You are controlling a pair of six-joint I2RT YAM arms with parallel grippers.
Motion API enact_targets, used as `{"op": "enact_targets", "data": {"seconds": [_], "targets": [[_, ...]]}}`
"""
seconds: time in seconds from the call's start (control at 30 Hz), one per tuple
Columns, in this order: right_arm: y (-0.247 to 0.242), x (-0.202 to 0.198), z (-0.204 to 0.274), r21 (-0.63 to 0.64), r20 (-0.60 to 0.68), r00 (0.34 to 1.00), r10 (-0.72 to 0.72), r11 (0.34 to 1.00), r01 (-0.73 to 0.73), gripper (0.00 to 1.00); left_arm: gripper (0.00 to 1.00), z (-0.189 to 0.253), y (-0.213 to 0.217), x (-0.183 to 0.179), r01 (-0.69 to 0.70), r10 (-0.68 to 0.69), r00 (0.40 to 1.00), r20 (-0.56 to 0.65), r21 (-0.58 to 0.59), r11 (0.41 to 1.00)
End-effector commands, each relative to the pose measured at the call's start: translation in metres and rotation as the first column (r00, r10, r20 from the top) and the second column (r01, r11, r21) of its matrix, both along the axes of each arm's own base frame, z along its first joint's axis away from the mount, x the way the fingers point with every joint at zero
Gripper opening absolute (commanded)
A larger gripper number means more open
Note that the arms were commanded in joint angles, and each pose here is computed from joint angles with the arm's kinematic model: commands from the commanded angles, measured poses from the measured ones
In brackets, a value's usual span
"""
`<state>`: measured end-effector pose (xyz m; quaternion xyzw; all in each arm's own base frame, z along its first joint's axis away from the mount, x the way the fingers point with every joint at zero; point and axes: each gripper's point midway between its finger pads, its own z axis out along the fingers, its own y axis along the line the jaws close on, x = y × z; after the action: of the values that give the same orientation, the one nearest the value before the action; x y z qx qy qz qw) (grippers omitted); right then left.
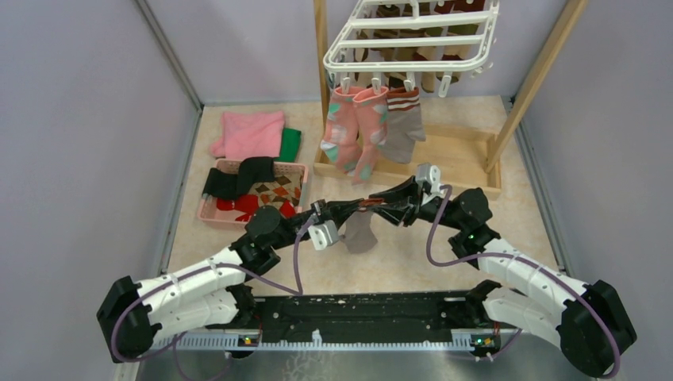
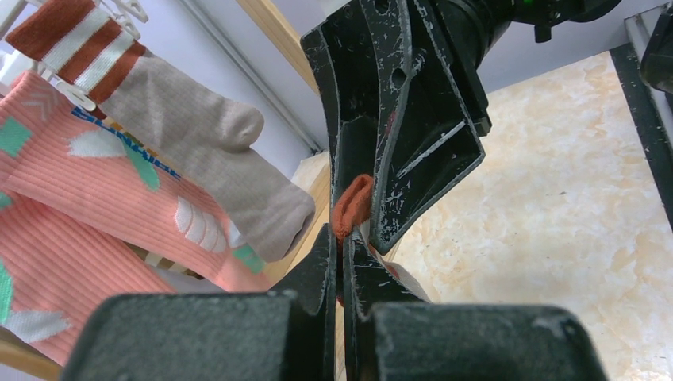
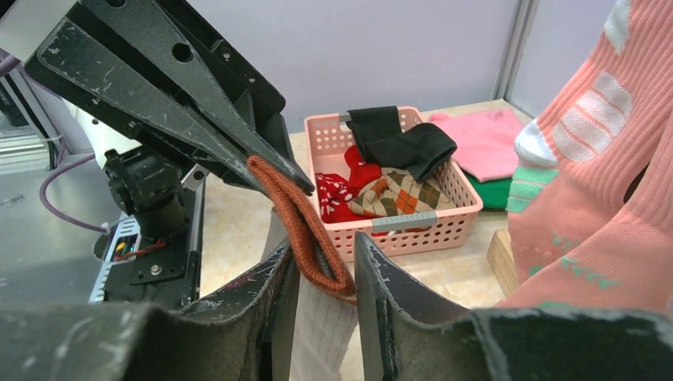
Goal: Clip the socks to the hanger
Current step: Open the clamp at the hanger.
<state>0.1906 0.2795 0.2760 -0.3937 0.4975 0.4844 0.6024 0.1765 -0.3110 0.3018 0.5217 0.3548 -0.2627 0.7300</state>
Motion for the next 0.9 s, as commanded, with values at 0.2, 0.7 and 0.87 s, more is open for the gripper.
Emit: {"op": "enact_targets", "data": {"seconds": [0.2, 0.7, 0.87], "targets": [[0.007, 0.0, 0.018, 0.009, 0.015, 1.0, -0.003, 1.0, 0.003, 0.13, 0.0, 0.01, -0.002, 0.008, -0.046, 0.047, 0.999, 0.014, -0.052, 0.998], [-0.01, 0.018, 0.016, -0.031, 0.075, 0.983, -0.167, 0.985, 0.169, 0.0, 0.39, 0.002, 0.004, 0.011, -0.08, 0.078, 0.994, -0.074, -0.024, 0.997], [-0.02, 0.015, 0.013, -0.082, 0.281, 0.943, -0.18, 0.974, 0.211, 0.0, 0.99, -0.003, 0.018, 0.002, -0.084, 0.089, 0.984, -0.157, 0.039, 0.996]]}}
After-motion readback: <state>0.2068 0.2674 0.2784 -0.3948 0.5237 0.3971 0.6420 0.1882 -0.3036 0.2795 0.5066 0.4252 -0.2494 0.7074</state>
